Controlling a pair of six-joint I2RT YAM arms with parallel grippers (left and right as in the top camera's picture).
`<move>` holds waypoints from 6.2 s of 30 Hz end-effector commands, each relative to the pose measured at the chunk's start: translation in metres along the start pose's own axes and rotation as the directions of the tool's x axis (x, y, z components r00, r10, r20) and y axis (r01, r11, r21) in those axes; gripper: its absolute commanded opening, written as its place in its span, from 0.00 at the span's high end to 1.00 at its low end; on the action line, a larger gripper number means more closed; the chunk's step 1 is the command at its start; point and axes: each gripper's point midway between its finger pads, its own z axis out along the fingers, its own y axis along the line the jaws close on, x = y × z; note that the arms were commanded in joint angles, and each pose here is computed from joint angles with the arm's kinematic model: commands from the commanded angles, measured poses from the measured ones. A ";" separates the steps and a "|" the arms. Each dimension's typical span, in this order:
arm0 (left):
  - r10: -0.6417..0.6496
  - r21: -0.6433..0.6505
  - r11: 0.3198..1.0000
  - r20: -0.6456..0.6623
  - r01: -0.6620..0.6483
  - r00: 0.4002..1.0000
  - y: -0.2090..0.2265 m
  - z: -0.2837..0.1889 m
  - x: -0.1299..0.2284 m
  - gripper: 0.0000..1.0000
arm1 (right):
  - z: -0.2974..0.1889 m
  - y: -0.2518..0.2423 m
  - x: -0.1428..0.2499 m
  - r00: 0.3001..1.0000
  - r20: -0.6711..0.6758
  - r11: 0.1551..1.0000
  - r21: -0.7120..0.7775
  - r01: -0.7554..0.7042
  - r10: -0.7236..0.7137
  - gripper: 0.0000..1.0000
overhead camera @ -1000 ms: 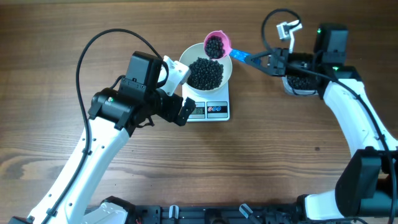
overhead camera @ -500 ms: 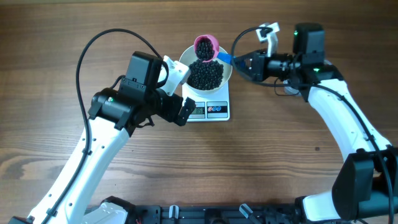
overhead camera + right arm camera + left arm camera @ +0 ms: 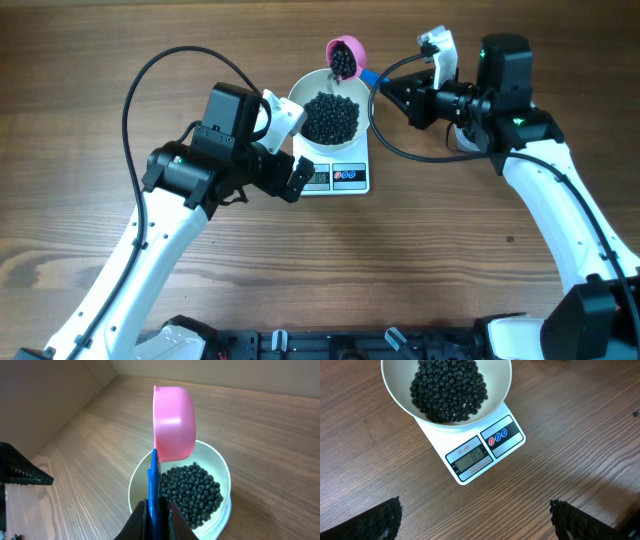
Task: Scoop item into bowl and weigh 150g on scale
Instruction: 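Carry the scoop left over the white bowl and tilt it, then hold the tilted scoop over the bowl to pour beans in, then move the empty scoop right back to the bean tub, then lower the pink scoop into the tub and push through the beans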
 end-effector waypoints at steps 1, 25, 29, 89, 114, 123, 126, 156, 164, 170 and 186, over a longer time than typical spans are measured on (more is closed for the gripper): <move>0.025 0.015 1.000 0.022 -0.025 0.999 -0.005 -0.005 -0.007 0.00 | -0.002 0.001 -0.001 0.996 -0.007 0.995 0.032 0.093 -0.093 0.96; 0.025 0.016 1.000 0.022 -0.025 0.999 -0.005 -0.005 -0.007 0.00 | 0.011 0.003 0.009 0.954 -0.079 0.949 0.104 0.297 -0.289 0.96; 0.025 0.016 1.000 0.022 -0.025 0.999 -0.005 -0.005 -0.007 0.00 | 0.012 0.003 0.009 0.930 -0.090 0.926 0.099 0.363 -0.355 0.96; 0.025 0.015 1.000 0.022 -0.025 0.999 -0.005 -0.005 -0.007 0.00 | 0.013 -0.003 0.008 0.827 -0.133 0.819 0.119 0.561 -0.547 0.96; 0.025 0.016 1.000 0.022 -0.025 0.999 -0.005 -0.005 -0.007 0.00 | -0.067 -0.076 -0.079 0.937 0.231 0.901 0.406 0.151 -0.261 0.96; 0.025 0.016 1.000 0.022 -0.025 0.999 -0.005 -0.004 -0.007 0.00 | -0.156 -0.158 -0.073 0.937 0.278 0.803 0.595 0.006 -0.213 0.96; 0.025 0.016 1.000 0.022 -0.025 0.999 -0.005 -0.005 -0.007 0.00 | -0.177 -0.173 -0.069 0.935 0.289 0.776 0.630 -0.025 -0.204 0.96; 0.025 0.015 1.000 0.022 -0.025 0.999 -0.005 -0.005 -0.007 0.00 | -0.200 -0.163 0.009 0.996 0.081 0.700 0.709 -0.082 0.035 0.96; 0.025 0.016 1.000 0.022 -0.025 0.999 -0.005 -0.005 -0.007 0.00 | -0.190 -0.151 0.040 0.964 0.103 0.709 0.659 -0.251 0.246 0.96; 0.025 0.016 1.000 0.022 -0.025 0.999 -0.005 -0.005 -0.007 0.00 | -0.185 -0.144 0.045 0.930 0.147 0.705 0.616 -0.352 0.337 0.96; 0.025 0.016 1.000 0.022 -0.025 0.999 -0.005 -0.005 -0.007 0.00 | -0.184 -0.142 0.050 0.976 0.016 0.758 0.628 -0.178 0.216 0.96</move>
